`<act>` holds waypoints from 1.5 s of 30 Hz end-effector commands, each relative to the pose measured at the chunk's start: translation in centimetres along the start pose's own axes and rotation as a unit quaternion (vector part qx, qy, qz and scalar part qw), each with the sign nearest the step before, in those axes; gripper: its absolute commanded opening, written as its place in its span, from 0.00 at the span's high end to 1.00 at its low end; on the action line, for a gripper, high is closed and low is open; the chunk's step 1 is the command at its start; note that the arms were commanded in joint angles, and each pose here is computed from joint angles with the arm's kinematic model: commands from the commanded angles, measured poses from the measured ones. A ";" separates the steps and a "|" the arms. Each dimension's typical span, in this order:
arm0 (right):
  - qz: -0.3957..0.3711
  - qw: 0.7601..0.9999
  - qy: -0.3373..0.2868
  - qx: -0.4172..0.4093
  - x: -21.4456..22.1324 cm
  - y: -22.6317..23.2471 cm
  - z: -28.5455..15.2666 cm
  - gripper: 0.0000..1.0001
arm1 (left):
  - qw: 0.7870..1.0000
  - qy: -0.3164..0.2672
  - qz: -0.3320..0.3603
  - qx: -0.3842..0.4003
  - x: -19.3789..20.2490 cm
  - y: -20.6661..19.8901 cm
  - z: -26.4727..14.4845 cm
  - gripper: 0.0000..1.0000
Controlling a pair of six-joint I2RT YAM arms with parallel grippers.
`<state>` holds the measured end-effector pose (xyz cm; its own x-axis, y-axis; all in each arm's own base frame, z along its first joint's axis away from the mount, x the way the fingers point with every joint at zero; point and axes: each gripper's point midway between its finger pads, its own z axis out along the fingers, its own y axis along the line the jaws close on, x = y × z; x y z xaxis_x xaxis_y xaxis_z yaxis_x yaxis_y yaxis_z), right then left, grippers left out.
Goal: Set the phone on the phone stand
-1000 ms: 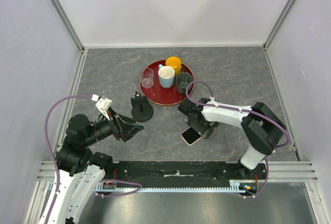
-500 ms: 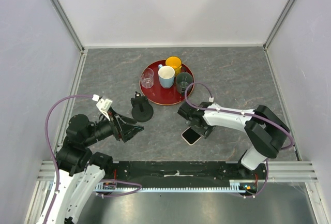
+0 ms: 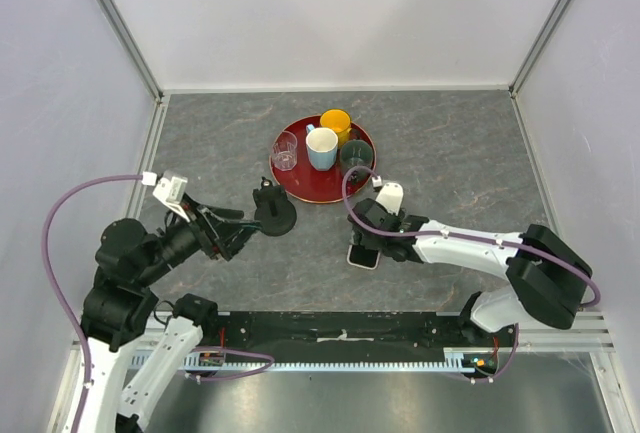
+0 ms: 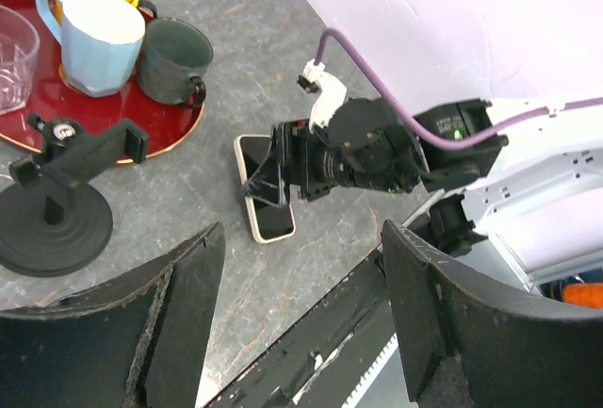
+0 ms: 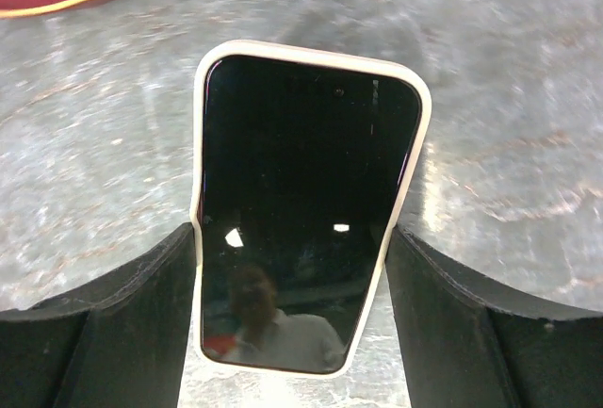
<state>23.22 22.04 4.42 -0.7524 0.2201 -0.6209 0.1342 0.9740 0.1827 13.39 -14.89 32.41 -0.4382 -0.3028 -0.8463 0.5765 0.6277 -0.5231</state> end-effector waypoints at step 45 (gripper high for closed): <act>-0.284 0.799 -0.219 -0.483 -8.0 17.6 -19.9 0.52 | 0.985 0.157 -0.066 0.001 3.6 -0.2 12.7 0.98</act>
<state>18.77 34.38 22.50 -0.2497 -0.1157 -0.9614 -0.8409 0.5183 0.1560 20.36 -25.18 24.91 -0.7796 -0.1698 -0.6028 0.3952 0.6133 -0.6839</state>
